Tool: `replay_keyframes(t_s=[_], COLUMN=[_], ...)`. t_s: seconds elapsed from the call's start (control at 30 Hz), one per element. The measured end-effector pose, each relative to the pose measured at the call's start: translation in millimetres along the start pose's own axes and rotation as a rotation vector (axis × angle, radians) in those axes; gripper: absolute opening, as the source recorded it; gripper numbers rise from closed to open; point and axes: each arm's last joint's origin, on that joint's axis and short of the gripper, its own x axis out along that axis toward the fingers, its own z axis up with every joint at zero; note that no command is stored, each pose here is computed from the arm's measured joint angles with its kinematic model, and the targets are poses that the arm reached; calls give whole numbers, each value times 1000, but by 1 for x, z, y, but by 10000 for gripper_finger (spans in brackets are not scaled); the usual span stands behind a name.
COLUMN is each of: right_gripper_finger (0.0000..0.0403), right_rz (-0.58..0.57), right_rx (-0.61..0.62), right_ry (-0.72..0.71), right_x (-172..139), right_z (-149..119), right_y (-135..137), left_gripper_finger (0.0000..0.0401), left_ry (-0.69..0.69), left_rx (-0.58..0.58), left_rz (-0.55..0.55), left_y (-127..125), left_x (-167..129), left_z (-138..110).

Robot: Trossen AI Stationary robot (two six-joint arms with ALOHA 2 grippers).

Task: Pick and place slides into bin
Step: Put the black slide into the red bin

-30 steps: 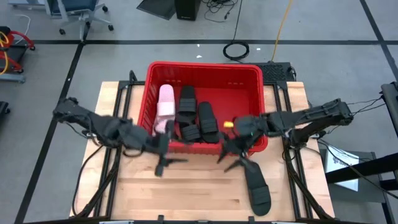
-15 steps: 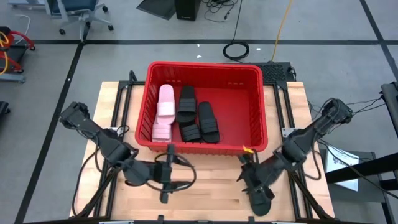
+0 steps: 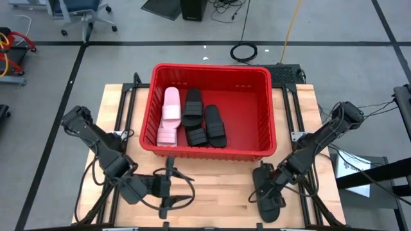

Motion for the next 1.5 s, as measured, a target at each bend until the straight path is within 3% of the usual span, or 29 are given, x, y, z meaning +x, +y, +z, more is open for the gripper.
replay_keyframes(t_s=[0.23, 0.37, 0.47, 0.63, 0.97, 1.23, 1.5], right_gripper_finger=[171, 166, 132, 22, 5, 4, 4], right_rz=[156, 322, 406, 462, 515, 767, 744], right_rx=[104, 136, 140, 130, 178, -209, -645], right_ry=[46, 38, 3, -71, -151, -505, -841], right_x=[39, 57, 64, 69, 67, 38, 0], right_z=[-30, -45, -53, -61, -59, -37, 4], right_y=[-16, -25, -32, -42, -41, -17, 11], left_gripper_finger=[248, 248, 248, 248, 248, 248, 248], left_ry=[3, 3, 5, 5, 4, 3, 3], left_rx=[13, 16, 13, 10, 7, 5, 4], left_rz=[1, 5, 9, 12, 12, 11, 12], left_y=[-1, 0, 2, 2, 2, 2, 3], left_x=[1, 2, 3, 3, 3, 3, 3], left_z=[-1, -1, -1, -1, -1, -1, -1])
